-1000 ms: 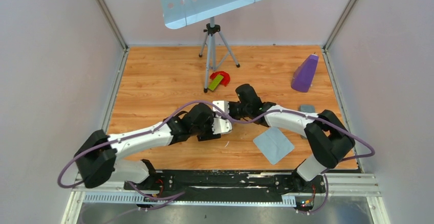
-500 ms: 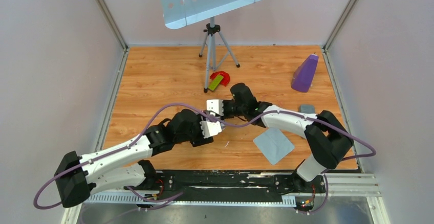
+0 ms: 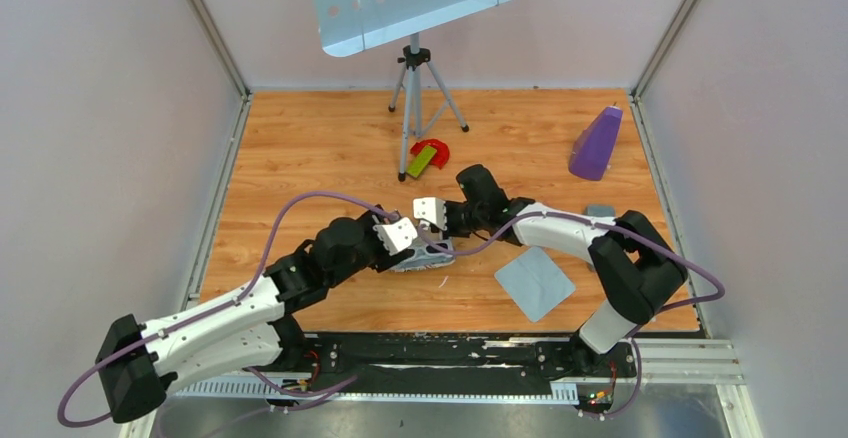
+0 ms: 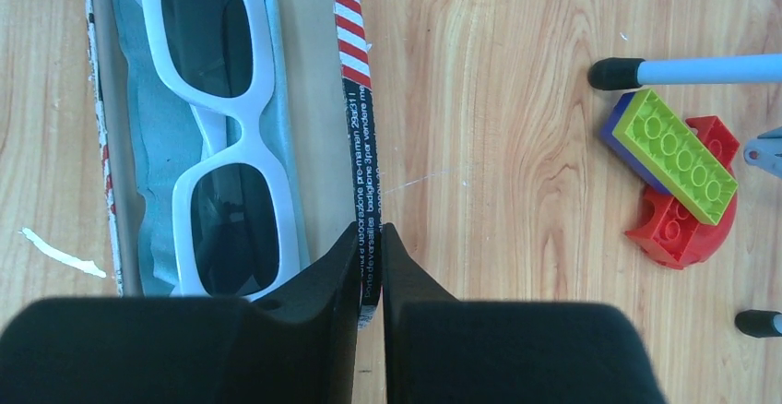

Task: Organize the sunglasses
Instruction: Place the sunglasses in the sunglasses case, then close the sunglasses case at the center of the board.

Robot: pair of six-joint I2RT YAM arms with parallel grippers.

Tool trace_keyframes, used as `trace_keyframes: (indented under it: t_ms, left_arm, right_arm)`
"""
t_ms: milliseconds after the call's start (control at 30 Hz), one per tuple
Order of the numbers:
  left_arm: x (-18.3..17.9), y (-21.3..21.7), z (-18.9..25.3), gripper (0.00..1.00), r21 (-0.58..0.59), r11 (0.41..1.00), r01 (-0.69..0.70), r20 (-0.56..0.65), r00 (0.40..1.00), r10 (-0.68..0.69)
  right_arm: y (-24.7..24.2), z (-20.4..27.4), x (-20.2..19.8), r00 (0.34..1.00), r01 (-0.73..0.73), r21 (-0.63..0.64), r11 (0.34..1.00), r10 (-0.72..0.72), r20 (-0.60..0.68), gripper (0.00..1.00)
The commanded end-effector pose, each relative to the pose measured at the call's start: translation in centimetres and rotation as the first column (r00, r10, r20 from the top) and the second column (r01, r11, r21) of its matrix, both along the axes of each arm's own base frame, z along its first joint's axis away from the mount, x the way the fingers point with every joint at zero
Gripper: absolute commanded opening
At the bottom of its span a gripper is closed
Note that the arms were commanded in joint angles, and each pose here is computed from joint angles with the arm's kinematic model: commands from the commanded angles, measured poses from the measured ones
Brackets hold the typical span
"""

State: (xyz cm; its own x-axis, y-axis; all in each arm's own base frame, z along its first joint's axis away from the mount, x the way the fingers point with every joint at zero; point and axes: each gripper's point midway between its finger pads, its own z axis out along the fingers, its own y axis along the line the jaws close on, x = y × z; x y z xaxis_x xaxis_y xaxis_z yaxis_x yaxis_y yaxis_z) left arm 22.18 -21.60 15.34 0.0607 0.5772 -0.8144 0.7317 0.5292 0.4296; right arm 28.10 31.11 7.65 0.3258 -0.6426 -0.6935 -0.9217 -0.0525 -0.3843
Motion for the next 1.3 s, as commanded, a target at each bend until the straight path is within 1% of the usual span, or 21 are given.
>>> trace_keyframes:
  t_ms: [0,67,100,167,233,300,367,433,533,600,700,733,767,800,900,967,1067,1167,1267]
  left_arm:
    - [1.8,2.3,1.9,0.7,-0.108,0.977,-0.182,-0.004,0.983,0.183]
    - [2.2,2.8,2.0,0.74,-0.186,0.955,-0.231,-0.07,0.973,0.222]
    - [2.6,3.0,1.8,0.75,-0.197,0.946,-0.256,-0.101,0.965,0.24]
    - [3.7,3.2,1.0,0.77,-0.169,0.933,-0.319,-0.183,0.94,0.288]
    - [4.5,2.5,-1.0,0.78,-0.097,0.934,-0.345,-0.294,0.906,0.305]
    - [5.2,1.3,-2.3,0.79,-0.062,0.935,-0.349,-0.378,0.875,0.302]
    - [5.5,-0.3,-3.1,0.77,-0.06,0.947,-0.316,-0.429,0.865,0.262]
    - [5.6,-1.8,-3.4,0.74,-0.095,0.958,-0.27,-0.447,0.872,0.201]
    - [5.5,-3.1,-3.7,0.71,-0.143,0.96,-0.241,-0.479,0.866,0.146]
    - [5.2,-3.7,-4.2,0.7,-0.154,0.965,-0.214,-0.503,0.857,0.11]
    - [4.9,-3.8,-5.4,0.64,-0.149,0.969,-0.198,-0.534,0.841,0.089]
    - [4.7,-3.9,-5.1,0.64,-0.174,0.966,-0.19,-0.539,0.839,0.068]
    - [4.5,-3.7,-4.7,0.64,-0.202,0.961,-0.188,-0.529,0.847,0.055]
    - [4.4,-3.5,-3.6,0.65,-0.241,0.953,-0.182,-0.494,0.869,0.041]
    - [4.1,-1.6,-1.5,0.71,-0.281,0.935,-0.217,-0.422,0.903,0.083]
    - [3.9,0.4,-1.8,0.75,-0.25,0.925,-0.285,-0.42,0.893,0.161]
    - [4.0,1.2,-2.1,0.76,-0.24,0.914,-0.328,-0.437,0.877,0.2]
    - [3.5,0.3,-0.6,0.72,-0.29,0.905,-0.311,-0.463,0.873,0.151]
    - [2.2,0.8,1.8,0.73,-0.341,0.889,-0.305,-0.457,0.88,0.127]
  right_arm:
    - [0.0,-0.8,0.1,0.999,-0.015,-0.007,1.0,0.016,0.03,0.0]
    - [-0.1,-0.6,0.3,0.998,-0.023,-0.011,1.0,0.024,0.058,0.0]
    - [-0.2,-0.5,0.2,0.997,-0.029,-0.012,1.0,0.029,0.07,0.0]
    - [-0.1,-0.3,0.2,0.995,-0.04,-0.025,0.999,0.042,0.085,0.0]
    - [-0.2,-0.5,0.3,0.994,-0.045,-0.049,0.998,0.05,0.093,0.0]
    - [-0.4,-0.9,0.4,0.993,-0.051,-0.076,0.996,0.059,0.102,0.0]
    - [-0.6,-1.3,0.5,0.991,-0.057,-0.104,0.993,0.069,0.115,0.0]
    - [-0.8,-1.7,0.3,0.989,-0.073,-0.129,0.989,0.089,0.118,0.0]
    - [-0.9,-2.0,-0.1,0.987,-0.094,-0.152,0.984,0.113,0.118,0.0]
    - [-0.7,-1.8,-0.1,0.986,-0.099,-0.149,0.984,0.118,0.121,0.0]
    - [-0.3,-1.4,-0.2,0.988,-0.092,-0.133,0.987,0.107,0.11,0.0]
    - [-0.2,-1.3,-0.2,0.989,-0.088,-0.125,0.988,0.102,0.105,0.0]
    - [0.0,-1.1,-0.1,0.99,-0.083,-0.118,0.99,0.095,0.1,0.0]
    - [0.1,-0.9,0.0,0.991,-0.079,-0.112,0.991,0.09,0.098,0.0]
    - [-0.3,-1.1,-0.3,0.994,-0.074,-0.136,0.988,0.084,0.07,0.0]
    - [-0.4,-0.8,0.1,0.995,-0.057,-0.147,0.987,0.068,0.071,0.0]
    - [-0.4,-0.4,0.5,0.997,-0.045,-0.162,0.986,0.055,0.059,0.0]
    - [-0.5,-0.1,0.6,0.998,-0.039,-0.192,0.981,0.047,0.035,0.0]
    - [-1.1,0.0,0.3,0.995,-0.069,-0.219,0.973,0.082,0.05,0.0]
